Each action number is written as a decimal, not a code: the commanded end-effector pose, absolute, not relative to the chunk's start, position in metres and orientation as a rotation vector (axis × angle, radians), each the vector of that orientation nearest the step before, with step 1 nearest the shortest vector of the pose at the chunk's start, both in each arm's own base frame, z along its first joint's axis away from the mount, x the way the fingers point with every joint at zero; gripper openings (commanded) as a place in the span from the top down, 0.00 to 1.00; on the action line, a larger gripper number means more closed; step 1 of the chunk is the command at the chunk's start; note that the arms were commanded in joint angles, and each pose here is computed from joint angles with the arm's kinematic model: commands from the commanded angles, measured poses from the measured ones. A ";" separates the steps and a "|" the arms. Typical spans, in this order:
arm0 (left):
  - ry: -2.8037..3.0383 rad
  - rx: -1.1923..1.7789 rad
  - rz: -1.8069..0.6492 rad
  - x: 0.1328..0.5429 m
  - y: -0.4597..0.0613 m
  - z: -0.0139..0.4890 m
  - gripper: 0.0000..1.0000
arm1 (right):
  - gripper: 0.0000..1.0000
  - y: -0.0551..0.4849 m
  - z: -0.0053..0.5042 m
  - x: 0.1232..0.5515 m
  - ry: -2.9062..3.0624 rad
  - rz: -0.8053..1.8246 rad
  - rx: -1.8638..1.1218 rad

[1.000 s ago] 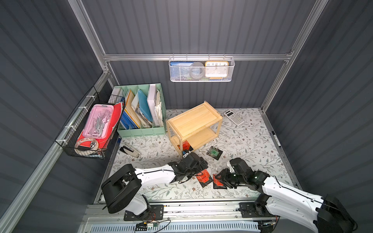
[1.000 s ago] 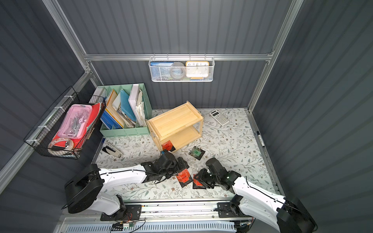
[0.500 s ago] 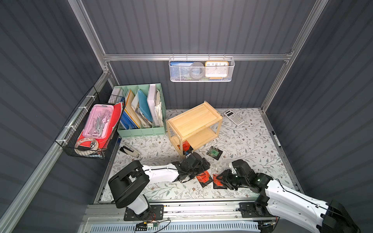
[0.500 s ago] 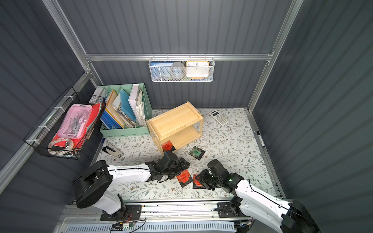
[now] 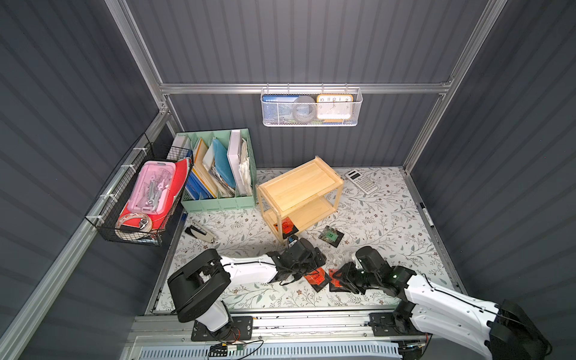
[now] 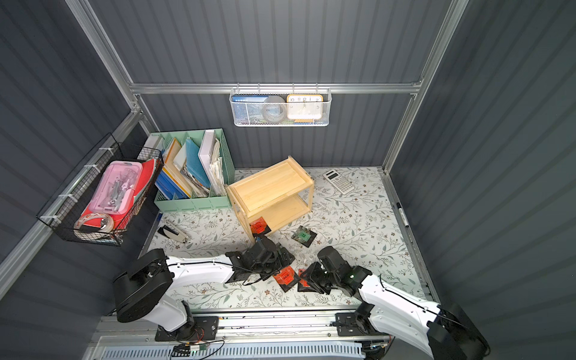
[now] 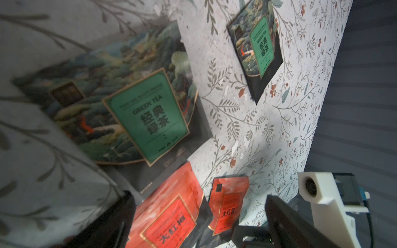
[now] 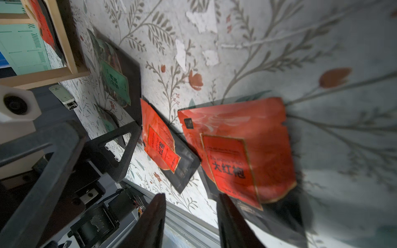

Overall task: Place the tea bags on the shelf by color
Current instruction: Pick up the tea bag from the center of the board.

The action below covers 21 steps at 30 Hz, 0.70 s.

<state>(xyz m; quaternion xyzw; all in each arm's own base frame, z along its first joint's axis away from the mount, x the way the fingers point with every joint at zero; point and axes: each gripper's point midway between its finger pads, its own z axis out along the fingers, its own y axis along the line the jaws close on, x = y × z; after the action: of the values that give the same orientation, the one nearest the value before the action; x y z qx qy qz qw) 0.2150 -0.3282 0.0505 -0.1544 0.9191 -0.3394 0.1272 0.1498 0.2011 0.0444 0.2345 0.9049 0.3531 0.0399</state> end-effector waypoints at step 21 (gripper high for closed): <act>2.619 -0.456 -0.997 0.203 -0.320 0.072 0.00 | 0.57 0.217 0.035 0.151 2.795 1.098 0.720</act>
<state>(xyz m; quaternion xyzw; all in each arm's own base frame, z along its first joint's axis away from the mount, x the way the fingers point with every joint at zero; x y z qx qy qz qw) 0.2043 -0.3253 0.0729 -0.1614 0.9115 -0.3505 0.1422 0.1493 0.2140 0.0345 0.2313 0.9069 0.3512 0.0258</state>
